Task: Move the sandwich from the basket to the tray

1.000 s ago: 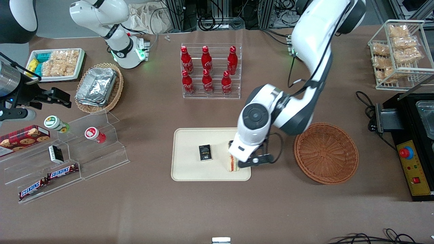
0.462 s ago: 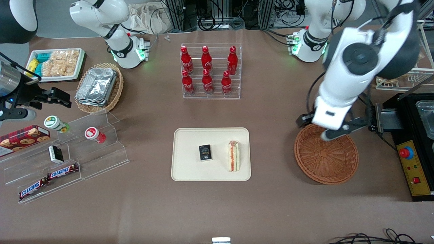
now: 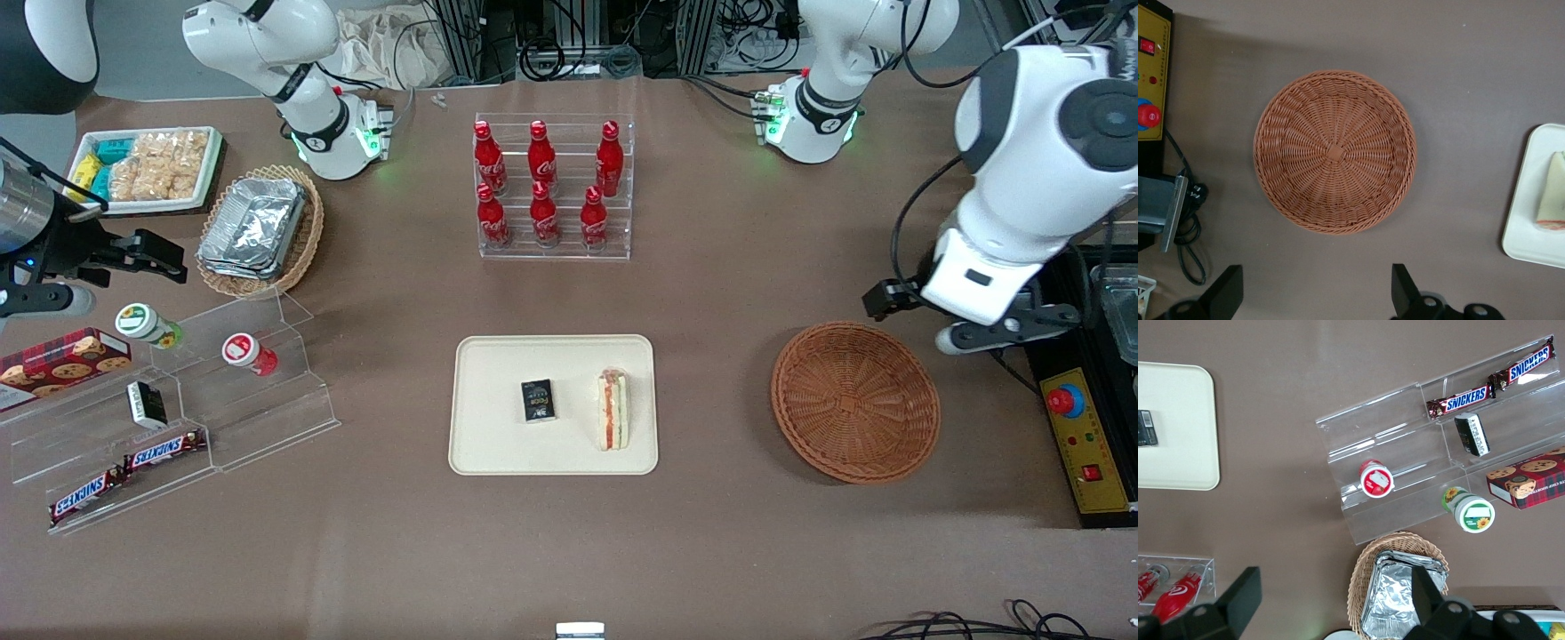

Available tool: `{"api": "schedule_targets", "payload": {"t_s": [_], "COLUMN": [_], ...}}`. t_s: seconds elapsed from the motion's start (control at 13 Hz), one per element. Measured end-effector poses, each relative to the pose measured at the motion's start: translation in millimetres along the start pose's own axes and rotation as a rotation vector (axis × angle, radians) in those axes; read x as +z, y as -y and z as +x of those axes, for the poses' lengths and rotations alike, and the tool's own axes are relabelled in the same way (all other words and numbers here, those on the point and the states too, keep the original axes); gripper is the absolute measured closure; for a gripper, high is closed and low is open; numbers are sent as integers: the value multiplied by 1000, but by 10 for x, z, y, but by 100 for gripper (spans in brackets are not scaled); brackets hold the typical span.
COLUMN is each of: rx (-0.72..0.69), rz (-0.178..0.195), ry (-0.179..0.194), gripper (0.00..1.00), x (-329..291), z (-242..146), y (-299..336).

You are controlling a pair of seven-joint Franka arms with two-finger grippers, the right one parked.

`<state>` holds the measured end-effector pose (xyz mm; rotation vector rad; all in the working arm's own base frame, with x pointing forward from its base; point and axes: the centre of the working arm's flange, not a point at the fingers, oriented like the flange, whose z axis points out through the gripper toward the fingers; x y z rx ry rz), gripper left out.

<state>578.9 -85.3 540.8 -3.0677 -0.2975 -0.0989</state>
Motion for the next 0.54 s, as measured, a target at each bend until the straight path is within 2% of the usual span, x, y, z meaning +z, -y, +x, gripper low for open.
{"api": "schedule_targets", "payload": {"t_s": [0.08,0.15,0.31,0.46,0.54], "rx": [-39,-70,-96,-110,-111], "rz": [-38,-61,-68,-50,-56], "ry": [-2,0,12,49,63], "gripper": [0,0,0,0,0], "x": [-71,-103,-100,-89,-84], "z": [81,166,278,331,363], "y": [136,265,356,440,534]}}
